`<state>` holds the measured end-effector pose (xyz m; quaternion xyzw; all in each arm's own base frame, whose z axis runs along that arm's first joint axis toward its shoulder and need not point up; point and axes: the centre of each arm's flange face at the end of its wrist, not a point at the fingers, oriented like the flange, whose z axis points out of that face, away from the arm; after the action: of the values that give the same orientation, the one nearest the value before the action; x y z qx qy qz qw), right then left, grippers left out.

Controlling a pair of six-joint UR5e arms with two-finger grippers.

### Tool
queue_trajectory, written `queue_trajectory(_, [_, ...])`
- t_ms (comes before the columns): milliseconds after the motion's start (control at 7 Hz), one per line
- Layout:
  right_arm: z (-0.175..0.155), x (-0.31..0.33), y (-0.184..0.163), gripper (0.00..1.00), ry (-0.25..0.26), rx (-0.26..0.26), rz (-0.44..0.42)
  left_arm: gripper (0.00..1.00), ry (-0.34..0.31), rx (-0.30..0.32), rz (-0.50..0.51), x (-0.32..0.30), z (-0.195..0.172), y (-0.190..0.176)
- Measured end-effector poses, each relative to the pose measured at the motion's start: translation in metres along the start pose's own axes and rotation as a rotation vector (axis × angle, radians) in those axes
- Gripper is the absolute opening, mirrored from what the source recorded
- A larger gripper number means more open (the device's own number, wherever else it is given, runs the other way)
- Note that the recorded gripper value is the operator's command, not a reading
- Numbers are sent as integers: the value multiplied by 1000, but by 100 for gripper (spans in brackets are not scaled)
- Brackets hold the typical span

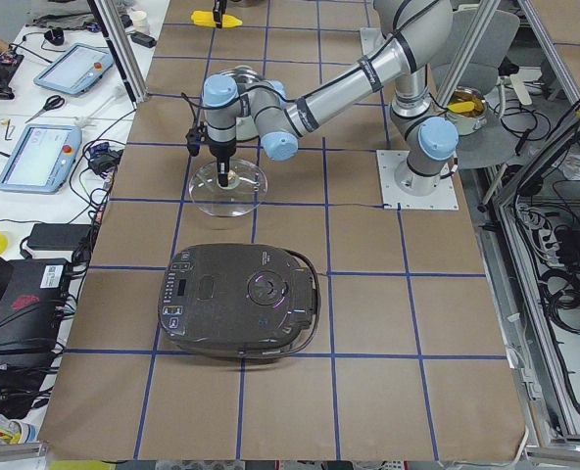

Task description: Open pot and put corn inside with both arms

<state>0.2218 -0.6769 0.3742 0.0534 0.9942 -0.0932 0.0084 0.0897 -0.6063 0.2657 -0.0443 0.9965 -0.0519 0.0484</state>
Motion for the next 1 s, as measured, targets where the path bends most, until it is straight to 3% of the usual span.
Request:
queue_trajectory(143, [-15,-53,13,0,-26,9,-45,0,1,1,-3,-1,17,15])
queue_trajectory(429, [-15,-158,49,0,-59,17,-178,0,15,12,-10,2,36,34])
queue_trajectory(571, [-8,-192,67,0,-66,10,-227,38,28,11,-14,4,39,36])
queue_trajectory(714, [6,-213,84,0,-68,-11,-262,99,34,10,-15,5,41,37])
queue_trajectory(857, [23,-220,96,99,-68,-24,-278,100,36,8,-15,5,42,37])
queue_trajectory(1000, [35,-222,102,100,-75,-14,-280,100,35,8,-16,4,42,37])
